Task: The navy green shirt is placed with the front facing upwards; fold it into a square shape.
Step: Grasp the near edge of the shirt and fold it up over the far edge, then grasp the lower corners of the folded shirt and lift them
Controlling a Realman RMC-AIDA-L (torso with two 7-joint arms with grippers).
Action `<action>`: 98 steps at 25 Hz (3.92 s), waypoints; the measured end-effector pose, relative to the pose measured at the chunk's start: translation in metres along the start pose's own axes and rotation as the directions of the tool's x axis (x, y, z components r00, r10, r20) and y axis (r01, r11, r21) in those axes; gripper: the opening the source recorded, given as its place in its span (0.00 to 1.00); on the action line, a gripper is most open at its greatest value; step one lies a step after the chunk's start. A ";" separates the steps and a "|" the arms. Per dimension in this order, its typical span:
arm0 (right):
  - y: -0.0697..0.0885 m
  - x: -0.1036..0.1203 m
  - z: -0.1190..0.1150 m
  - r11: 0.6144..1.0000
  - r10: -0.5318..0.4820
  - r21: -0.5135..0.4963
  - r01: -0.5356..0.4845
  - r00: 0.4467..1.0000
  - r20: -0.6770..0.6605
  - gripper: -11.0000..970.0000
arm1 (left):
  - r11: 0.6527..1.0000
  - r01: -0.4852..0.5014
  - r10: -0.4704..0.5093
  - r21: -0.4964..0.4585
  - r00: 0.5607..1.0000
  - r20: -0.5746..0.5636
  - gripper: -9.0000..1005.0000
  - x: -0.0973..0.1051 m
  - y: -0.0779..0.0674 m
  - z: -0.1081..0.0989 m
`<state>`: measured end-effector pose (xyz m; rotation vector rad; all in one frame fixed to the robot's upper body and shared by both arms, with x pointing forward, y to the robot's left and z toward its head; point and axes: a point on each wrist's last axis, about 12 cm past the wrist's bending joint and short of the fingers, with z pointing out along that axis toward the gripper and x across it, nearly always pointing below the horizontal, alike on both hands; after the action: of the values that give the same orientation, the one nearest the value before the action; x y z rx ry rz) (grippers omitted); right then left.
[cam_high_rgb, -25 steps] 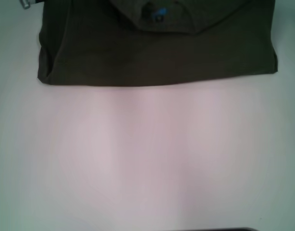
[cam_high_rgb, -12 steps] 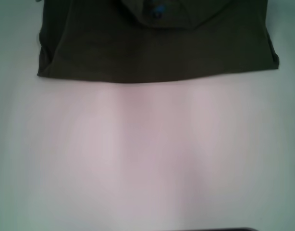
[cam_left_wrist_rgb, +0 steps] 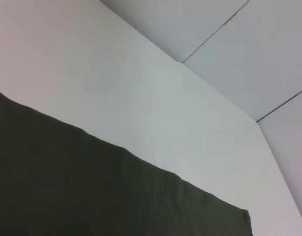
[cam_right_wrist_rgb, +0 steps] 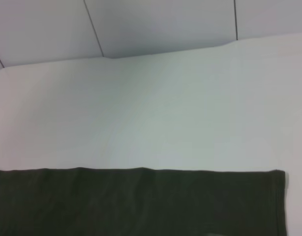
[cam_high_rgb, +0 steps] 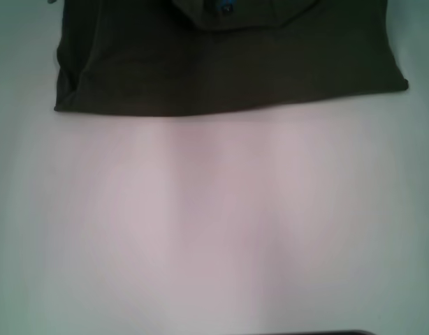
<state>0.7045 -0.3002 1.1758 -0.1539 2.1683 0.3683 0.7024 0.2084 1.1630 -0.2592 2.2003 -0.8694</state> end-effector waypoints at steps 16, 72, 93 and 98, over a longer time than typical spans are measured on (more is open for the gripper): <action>-0.001 0.005 0.003 0.999 -0.029 0.032 0.030 0.999 -0.012 0.10 | 1.000 0.018 -0.018 0.009 0.999 0.038 0.10 0.001 0.002 -0.001; -0.041 0.145 -0.120 0.902 0.144 -0.389 -0.186 0.981 -0.133 0.94 | 0.998 0.037 -0.045 -0.044 0.979 -0.197 0.54 0.076 0.127 -0.102; -0.043 0.149 -0.121 0.898 0.173 -0.386 -0.212 0.976 -0.132 0.94 | 0.992 -0.052 0.027 -0.117 0.978 -0.205 0.54 0.080 0.122 -0.078; -0.043 0.150 -0.122 0.898 0.175 -0.385 -0.214 0.975 -0.134 0.94 | 0.991 -0.071 0.045 -0.115 0.975 -0.216 0.54 0.081 0.118 -0.075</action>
<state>0.5332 -0.3762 1.1122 -0.1839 2.1857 0.9366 0.6018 0.3007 1.0761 -0.1649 2.4521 -0.7605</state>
